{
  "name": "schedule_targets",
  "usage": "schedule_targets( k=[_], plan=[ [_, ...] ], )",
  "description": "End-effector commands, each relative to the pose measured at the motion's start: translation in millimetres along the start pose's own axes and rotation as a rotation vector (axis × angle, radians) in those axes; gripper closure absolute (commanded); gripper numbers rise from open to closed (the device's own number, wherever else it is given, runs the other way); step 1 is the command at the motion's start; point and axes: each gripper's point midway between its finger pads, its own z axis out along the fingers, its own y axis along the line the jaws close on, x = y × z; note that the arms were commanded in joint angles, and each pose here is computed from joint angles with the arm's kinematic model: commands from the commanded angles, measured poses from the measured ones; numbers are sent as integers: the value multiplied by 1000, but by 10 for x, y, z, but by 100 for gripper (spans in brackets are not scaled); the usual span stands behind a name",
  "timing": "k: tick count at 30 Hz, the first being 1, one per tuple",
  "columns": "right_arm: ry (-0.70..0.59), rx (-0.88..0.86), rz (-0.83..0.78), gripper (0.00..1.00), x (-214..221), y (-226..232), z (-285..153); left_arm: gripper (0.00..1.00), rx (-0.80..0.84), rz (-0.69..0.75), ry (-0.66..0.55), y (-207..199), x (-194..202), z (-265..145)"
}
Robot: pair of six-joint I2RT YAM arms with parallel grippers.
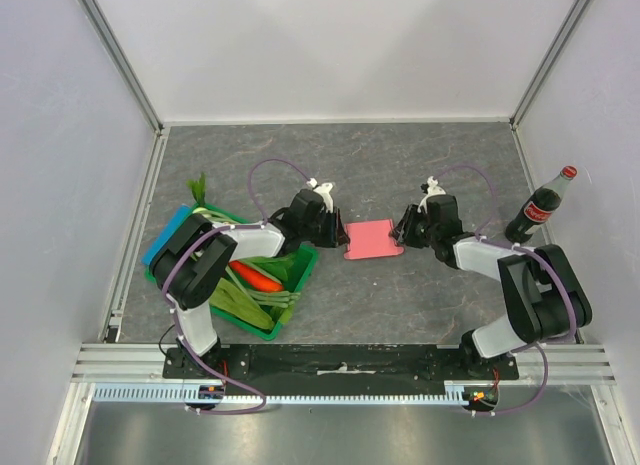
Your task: Fold the paper box
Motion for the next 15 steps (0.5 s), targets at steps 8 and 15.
schedule_targets(
  k=[8,15],
  plan=[
    [33,83,81,84,144,-349,42,30,8,-29,-22,-108,-198,-170],
    [55,100,147,89,192,-501,46,14,115,-130,-61,-300,-367,-305]
  ],
)
